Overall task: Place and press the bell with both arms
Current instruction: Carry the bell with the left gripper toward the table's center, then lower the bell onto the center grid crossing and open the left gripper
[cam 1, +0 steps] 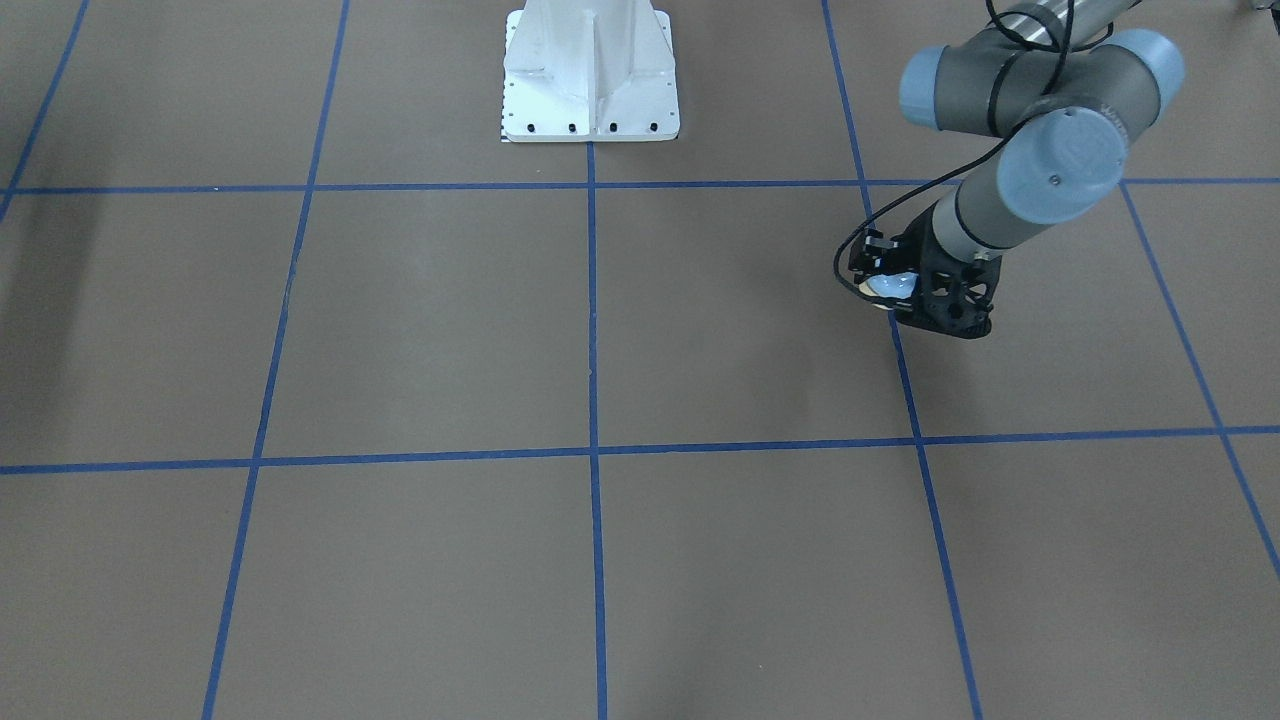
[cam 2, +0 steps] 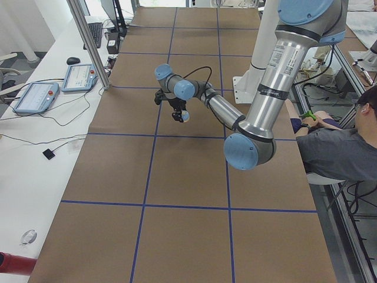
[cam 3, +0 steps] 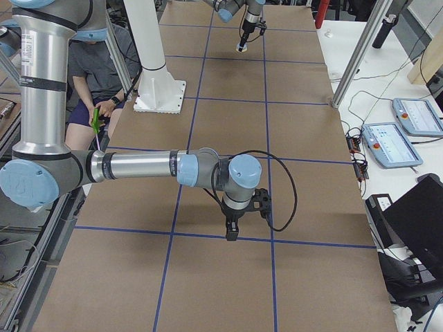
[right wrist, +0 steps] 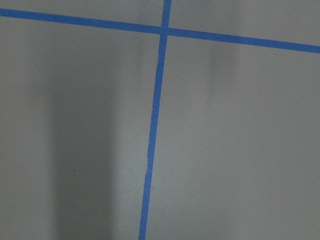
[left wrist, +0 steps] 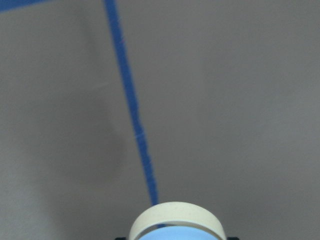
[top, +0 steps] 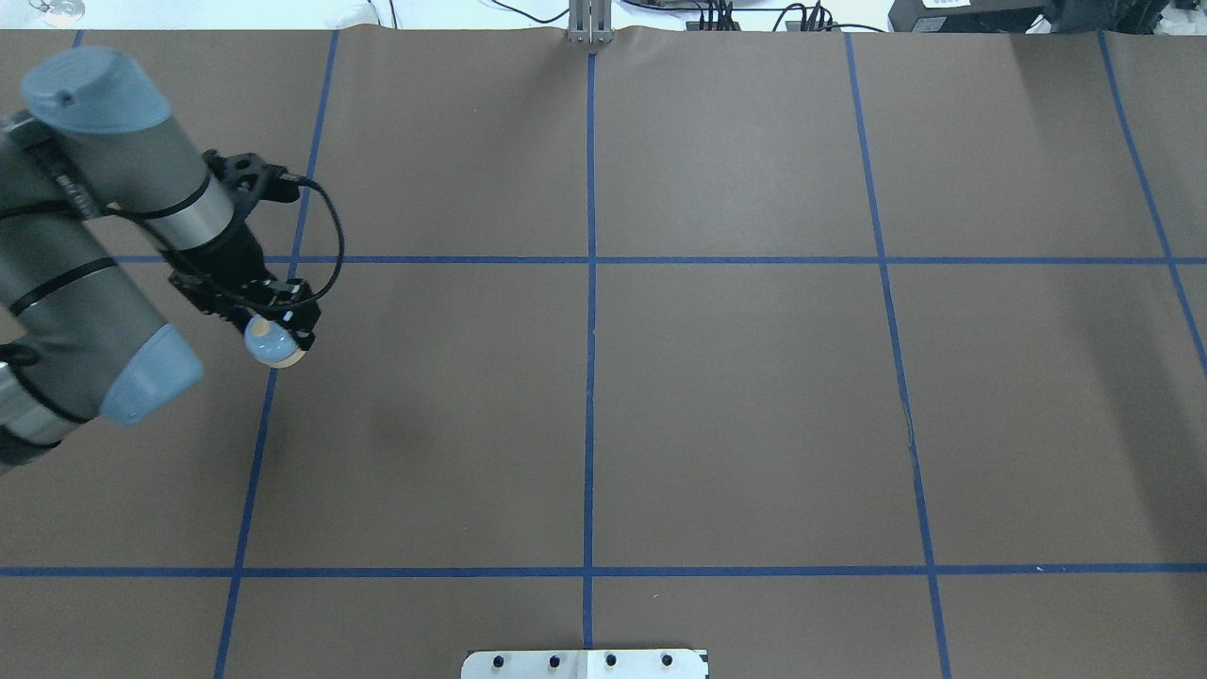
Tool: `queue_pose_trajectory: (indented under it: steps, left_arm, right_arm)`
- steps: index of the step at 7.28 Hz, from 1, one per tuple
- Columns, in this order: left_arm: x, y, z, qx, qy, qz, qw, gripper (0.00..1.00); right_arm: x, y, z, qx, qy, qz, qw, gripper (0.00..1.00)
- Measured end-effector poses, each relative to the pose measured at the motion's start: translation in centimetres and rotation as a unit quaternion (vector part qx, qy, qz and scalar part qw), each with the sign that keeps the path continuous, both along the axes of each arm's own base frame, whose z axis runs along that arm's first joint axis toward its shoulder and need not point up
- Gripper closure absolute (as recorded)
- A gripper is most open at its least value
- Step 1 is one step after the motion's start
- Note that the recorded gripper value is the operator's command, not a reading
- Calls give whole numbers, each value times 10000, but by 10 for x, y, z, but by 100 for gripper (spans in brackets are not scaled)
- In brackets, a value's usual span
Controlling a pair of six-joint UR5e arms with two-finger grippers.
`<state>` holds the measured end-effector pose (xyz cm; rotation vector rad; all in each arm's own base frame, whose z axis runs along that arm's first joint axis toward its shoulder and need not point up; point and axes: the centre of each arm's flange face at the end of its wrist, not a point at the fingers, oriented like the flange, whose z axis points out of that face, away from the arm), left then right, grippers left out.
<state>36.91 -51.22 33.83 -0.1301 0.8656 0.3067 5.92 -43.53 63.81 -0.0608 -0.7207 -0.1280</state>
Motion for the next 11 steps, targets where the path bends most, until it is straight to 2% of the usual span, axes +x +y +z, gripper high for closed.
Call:
queue_pose_trajectory:
  steps: [2, 4, 5, 7, 9, 10, 11]
  left_arm:
    - [74, -35, -69, -268, -48, -64, 9996, 81]
    - [159, -48, -132, -606, -139, -95, 9980, 81]
    - [197, -48, -148, -674, -158, -146, 9975, 80]
    - [250, -35, -153, -719, -188, -295, 9968, 78]
    - [271, -29, -157, -772, -234, -324, 9962, 76]
    - [279, -30, -163, -803, -262, -326, 9959, 72]
    - [285, -29, -167, -814, -278, -318, 9958, 61]
  right_arm:
    - [0, -1, 0, 6, 2, 0, 10000, 0]
    - [0, -1, 0, 5, 3, 0, 10000, 0]
    - [0, -1, -1, 8, 3, 0, 10000, 0]
    - [0, -1, -1, 13, 3, 0, 10000, 0]
    - [0, -1, -1, 13, 3, 0, 10000, 0]
    - [0, -1, -1, 16, 3, 0, 10000, 0]
    - [0, -2, -1, 20, 3, 0, 10000, 0]
